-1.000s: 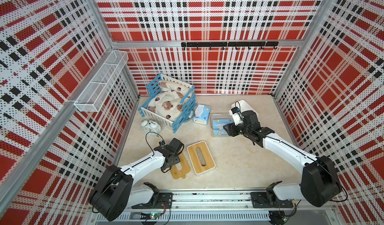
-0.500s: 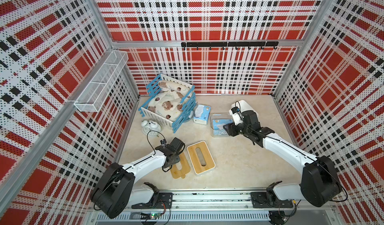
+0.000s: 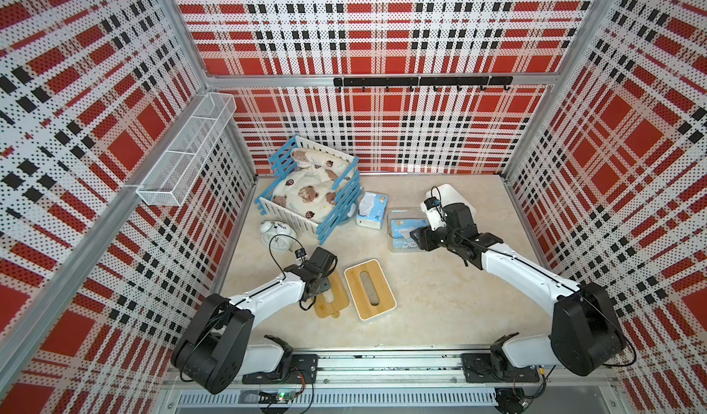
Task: Put the tissue paper into the tissue box
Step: Pick up the box lid from the center of the board, then close the box lid on the tissue box.
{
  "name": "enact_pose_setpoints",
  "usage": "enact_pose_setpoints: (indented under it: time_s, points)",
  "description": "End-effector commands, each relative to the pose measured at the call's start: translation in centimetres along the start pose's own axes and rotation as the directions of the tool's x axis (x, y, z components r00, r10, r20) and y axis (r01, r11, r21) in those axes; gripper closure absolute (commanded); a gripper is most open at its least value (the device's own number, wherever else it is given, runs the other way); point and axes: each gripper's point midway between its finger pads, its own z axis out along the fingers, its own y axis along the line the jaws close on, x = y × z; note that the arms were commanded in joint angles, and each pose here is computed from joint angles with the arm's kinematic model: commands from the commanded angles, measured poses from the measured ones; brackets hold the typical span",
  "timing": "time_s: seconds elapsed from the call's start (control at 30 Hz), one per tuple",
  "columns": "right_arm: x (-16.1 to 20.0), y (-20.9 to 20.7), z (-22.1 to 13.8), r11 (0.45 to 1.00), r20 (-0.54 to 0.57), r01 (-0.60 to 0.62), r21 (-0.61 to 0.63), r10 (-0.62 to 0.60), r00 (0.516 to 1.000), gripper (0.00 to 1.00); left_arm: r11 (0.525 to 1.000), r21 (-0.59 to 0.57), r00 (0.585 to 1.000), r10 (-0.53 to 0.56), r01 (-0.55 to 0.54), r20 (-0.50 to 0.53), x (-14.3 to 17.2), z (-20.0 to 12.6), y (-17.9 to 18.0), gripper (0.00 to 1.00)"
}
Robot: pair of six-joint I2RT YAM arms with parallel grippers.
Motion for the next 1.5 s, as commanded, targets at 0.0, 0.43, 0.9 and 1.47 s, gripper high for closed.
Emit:
enact_pose_setpoints:
  time_s: [0.0, 0.43, 0.9, 1.47]
  points:
    - [-1.1, 0.8, 0.1, 0.999, 0.012, -0.005, -0.037, 0.005, 1.000, 0.42, 0.999, 0.037, 0.996, 0.007, -0.010, 0.087, -2.5, -1.2, -1.0, 0.68]
    - [-2.4, 3.3, 0.8, 0.983, -0.007, -0.029, -0.181, 0.028, 1.000, 0.42, 0.991, 0.062, 0.972, 0.103, -0.119, 0.212, -5.5, -4.0, -2.8, 0.73]
    - [-3.4, 10.6, 2.0, 0.855, -0.050, -0.012, -0.518, -0.016, 0.999, 0.43, 0.939, 0.141, 0.868, 0.224, -0.314, 0.444, -13.4, -11.5, -8.9, 0.74]
    - [-6.2, 13.0, 3.2, 0.726, -0.059, -0.040, -0.686, -0.001, 0.998, 0.62, 0.636, 0.318, 0.653, 0.400, -0.703, 0.643, -10.5, -16.4, -23.8, 0.75]
